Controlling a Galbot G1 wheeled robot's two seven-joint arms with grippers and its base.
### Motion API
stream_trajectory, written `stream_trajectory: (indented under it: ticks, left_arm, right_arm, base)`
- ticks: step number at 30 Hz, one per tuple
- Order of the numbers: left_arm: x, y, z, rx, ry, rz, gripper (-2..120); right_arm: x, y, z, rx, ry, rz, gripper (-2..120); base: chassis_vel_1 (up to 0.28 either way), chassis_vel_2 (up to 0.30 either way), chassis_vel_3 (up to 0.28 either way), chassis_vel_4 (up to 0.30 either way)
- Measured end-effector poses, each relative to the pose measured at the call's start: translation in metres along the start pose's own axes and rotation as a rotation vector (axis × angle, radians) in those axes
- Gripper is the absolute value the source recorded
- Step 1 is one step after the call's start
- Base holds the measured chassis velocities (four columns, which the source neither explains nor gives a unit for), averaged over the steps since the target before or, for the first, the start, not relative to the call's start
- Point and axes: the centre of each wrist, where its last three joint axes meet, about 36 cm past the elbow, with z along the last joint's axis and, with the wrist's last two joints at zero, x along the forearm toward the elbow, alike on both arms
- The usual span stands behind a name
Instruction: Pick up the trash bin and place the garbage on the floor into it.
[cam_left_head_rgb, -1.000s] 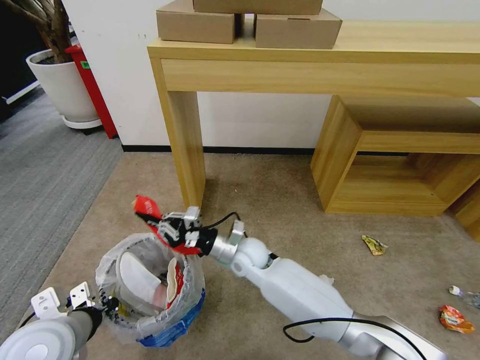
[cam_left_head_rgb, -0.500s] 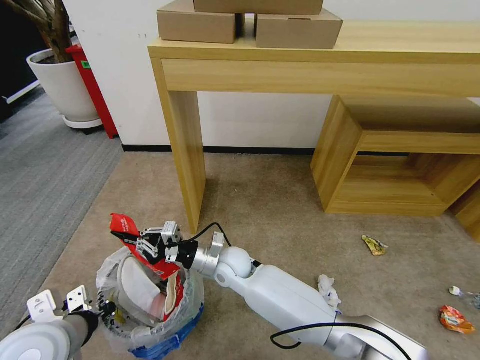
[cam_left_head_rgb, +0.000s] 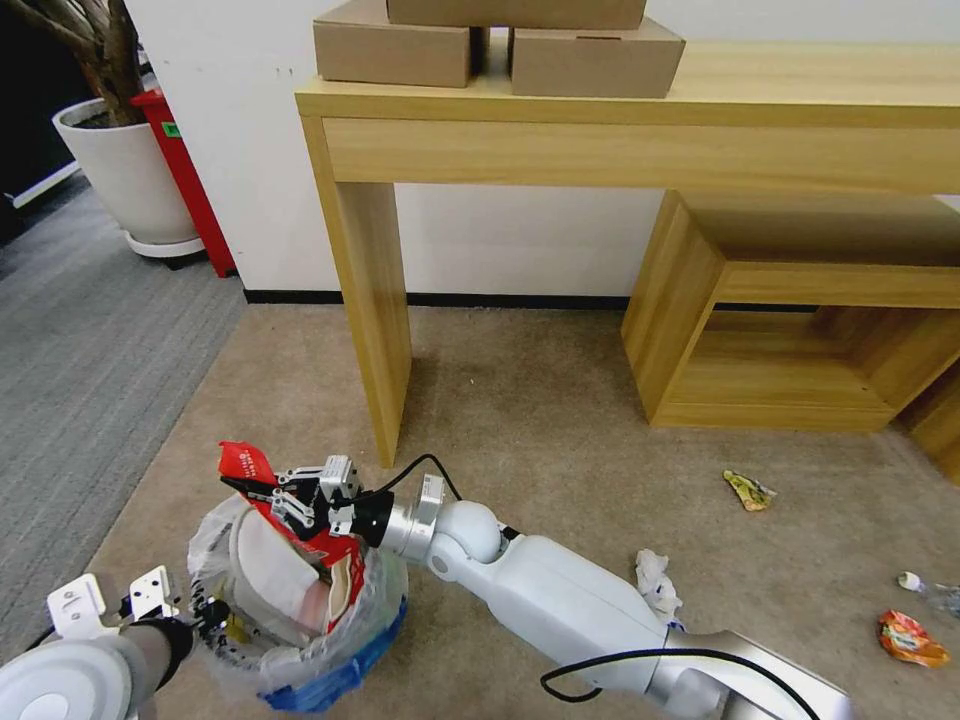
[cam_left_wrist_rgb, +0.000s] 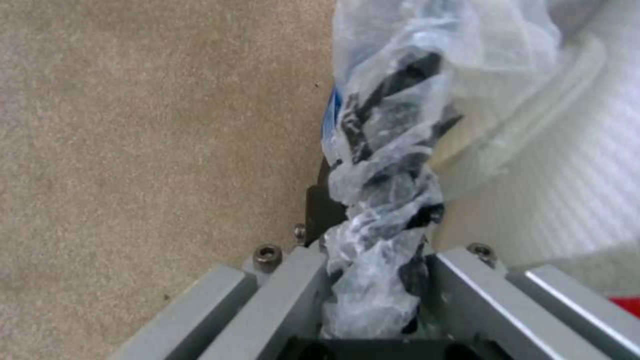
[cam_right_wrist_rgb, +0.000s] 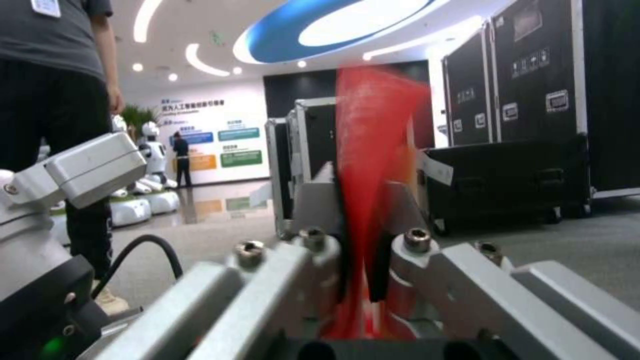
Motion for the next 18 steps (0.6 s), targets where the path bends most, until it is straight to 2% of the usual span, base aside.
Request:
stream_trajectory:
  ticks: [2, 3, 7, 8, 10, 11, 14, 15, 18]
  left_arm:
    - [0.0, 0.0, 0.0, 0.002, 0.0, 0.001, 0]
    - [0.0, 0.0, 0.0, 0.002, 0.0, 0.001, 0]
    - [0.0, 0.0, 0.001, 0.005, 0.0, -0.001, 0]
    - [0.0, 0.0, 0.001, 0.005, 0.0, -0.001, 0]
    - [-0.001, 0.0, 0.001, 0.006, 0.001, 0.0, 0]
    - [-0.001, 0.0, 0.001, 0.006, 0.001, 0.0, 0]
    - [-0.001, 0.0, 0.001, 0.007, 0.0, -0.001, 0]
    - [-0.001, 0.0, 0.001, 0.007, 0.0, -0.001, 0]
    - [-0.002, 0.0, 0.001, 0.006, 0.0, -0.003, 0]
  right_arm:
    - [0.0, -0.001, -0.001, 0.004, 0.002, -0.006, 21]
    - [0.0, -0.001, -0.001, 0.004, 0.002, -0.006, 21]
    - [0.001, -0.005, -0.005, 0.011, 0.007, -0.007, 40]
    - [0.001, -0.005, -0.005, 0.011, 0.007, -0.007, 40]
    - [0.002, -0.008, -0.008, 0.016, 0.005, 0.002, 51]
    - [0.002, -0.008, -0.008, 0.016, 0.005, 0.002, 51]
    - [0.004, -0.012, -0.013, 0.021, -0.001, 0.026, 65]
    - [0.004, -0.012, -0.013, 0.021, -0.001, 0.026, 65]
    - [0.005, -0.016, -0.019, 0.027, -0.012, 0.041, 79]
  base:
    - [0.0, 0.0, 0.0, 0.0]
    - [0.0, 0.0, 0.0, 0.0]
    - [0.0, 0.0, 0.0, 0.0]
    - [0.0, 0.0, 0.0, 0.0]
    - [0.0, 0.0, 0.0, 0.0]
    - [0.0, 0.0, 0.0, 0.0]
    - [0.0, 0.0, 0.0, 0.0]
    - [0.0, 0.0, 0.0, 0.0]
    - [0.0, 0.0, 0.0, 0.0]
